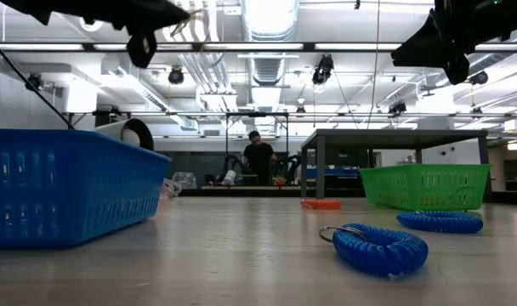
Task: Pick & Place Office Desk Supplies
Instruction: Put the yellow rubber band into the green bin
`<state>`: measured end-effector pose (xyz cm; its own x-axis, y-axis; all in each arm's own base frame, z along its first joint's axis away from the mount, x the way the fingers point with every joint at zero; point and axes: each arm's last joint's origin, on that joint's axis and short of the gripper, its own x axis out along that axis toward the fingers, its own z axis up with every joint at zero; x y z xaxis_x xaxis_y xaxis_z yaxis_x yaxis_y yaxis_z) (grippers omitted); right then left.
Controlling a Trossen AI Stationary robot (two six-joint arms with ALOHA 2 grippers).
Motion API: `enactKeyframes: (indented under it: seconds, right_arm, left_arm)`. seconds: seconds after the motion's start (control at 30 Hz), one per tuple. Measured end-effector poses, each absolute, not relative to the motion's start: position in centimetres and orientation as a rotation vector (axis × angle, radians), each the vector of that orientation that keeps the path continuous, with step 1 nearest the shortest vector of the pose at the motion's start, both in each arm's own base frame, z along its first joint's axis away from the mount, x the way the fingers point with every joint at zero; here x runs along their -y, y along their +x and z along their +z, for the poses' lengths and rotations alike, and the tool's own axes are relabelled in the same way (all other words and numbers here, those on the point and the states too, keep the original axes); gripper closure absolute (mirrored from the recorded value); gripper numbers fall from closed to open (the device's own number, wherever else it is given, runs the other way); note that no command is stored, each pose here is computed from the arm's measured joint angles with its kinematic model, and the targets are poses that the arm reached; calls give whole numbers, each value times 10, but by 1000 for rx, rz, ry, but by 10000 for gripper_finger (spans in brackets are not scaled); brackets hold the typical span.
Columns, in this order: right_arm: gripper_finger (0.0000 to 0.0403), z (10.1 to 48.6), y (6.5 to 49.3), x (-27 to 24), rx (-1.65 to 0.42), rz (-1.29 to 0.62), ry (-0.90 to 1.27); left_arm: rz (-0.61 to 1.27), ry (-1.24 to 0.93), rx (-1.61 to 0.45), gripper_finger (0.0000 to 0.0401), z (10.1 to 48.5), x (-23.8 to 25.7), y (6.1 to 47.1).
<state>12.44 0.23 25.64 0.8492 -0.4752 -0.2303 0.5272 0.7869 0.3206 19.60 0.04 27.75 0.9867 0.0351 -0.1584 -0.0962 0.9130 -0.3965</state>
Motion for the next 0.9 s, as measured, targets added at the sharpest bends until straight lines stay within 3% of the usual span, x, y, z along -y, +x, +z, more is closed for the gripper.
enactKeyframes:
  seconds: [0.57,0.9]
  right_arm:
    - [327,256,124,-2,-140,-542,386]
    - [319,256,124,-2,-140,-542,386]
  left_arm:
    - [75,-316,-28,399,275,-2,243]
    - [148,-181,-6,399,302,-15,298]
